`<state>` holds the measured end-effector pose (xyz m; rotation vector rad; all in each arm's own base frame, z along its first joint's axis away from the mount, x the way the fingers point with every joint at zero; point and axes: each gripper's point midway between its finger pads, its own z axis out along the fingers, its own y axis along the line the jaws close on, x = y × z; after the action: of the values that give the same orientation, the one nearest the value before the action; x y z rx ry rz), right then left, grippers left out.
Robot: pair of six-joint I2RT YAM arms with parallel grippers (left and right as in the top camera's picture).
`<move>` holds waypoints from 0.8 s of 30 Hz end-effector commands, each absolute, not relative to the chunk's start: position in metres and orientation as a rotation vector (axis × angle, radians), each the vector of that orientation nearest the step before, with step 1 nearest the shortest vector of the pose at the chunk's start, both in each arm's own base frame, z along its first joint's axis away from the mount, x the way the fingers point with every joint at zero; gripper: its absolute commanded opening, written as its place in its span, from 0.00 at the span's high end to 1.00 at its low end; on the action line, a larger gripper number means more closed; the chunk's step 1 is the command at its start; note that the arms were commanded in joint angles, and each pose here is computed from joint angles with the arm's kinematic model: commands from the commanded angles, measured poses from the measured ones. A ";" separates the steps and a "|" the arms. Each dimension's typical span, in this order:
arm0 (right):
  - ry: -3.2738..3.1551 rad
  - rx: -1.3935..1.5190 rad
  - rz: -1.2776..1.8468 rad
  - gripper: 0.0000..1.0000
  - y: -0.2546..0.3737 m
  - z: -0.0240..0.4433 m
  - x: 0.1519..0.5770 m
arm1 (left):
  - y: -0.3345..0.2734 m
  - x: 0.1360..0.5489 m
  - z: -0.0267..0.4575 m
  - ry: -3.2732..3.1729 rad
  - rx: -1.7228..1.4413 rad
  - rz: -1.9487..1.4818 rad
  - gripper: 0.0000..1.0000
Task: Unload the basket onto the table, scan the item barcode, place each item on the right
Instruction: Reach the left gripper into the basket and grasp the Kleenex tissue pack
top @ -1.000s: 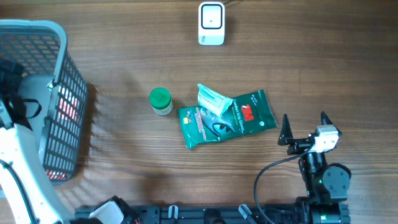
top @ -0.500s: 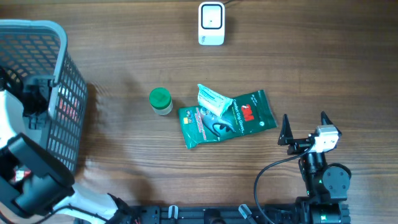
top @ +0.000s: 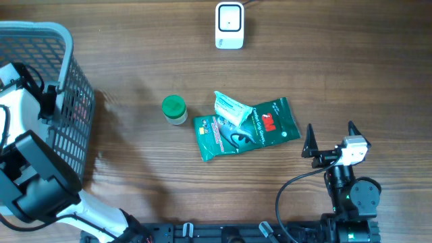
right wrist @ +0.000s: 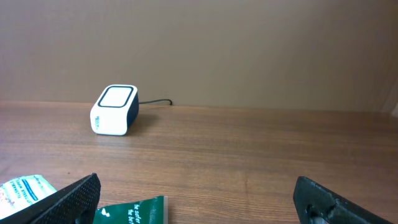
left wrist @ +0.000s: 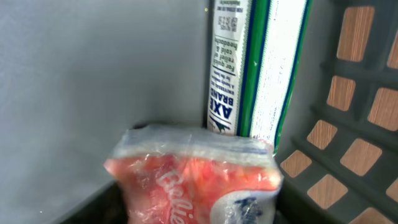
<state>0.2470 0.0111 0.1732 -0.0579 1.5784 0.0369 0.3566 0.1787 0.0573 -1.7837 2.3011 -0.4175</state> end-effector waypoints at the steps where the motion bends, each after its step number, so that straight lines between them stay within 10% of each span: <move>1: 1.571 -0.061 0.022 0.00 0.010 0.175 0.247 | 0.179 0.354 0.054 2.323 -1.783 -0.432 0.63; 6: 1.571 -0.061 0.022 0.00 0.010 0.175 0.247 | 0.196 0.348 0.096 2.212 -1.755 -0.424 0.67; 13: 1.571 -0.061 0.022 0.00 0.010 0.175 0.247 | 0.192 0.320 0.276 1.924 -1.494 -0.394 0.69; 18: 1.571 -0.061 0.022 0.00 0.010 0.175 0.247 | 0.105 0.290 0.379 1.825 -1.122 -0.626 0.70; 24: 1.571 -0.061 0.021 0.00 0.010 0.175 0.247 | -0.034 0.291 0.371 2.136 -0.747 -0.870 0.72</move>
<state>0.2470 0.0111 0.1732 -0.0579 1.5784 0.0369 0.2827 0.0245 0.3798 -0.9259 1.9805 -0.7453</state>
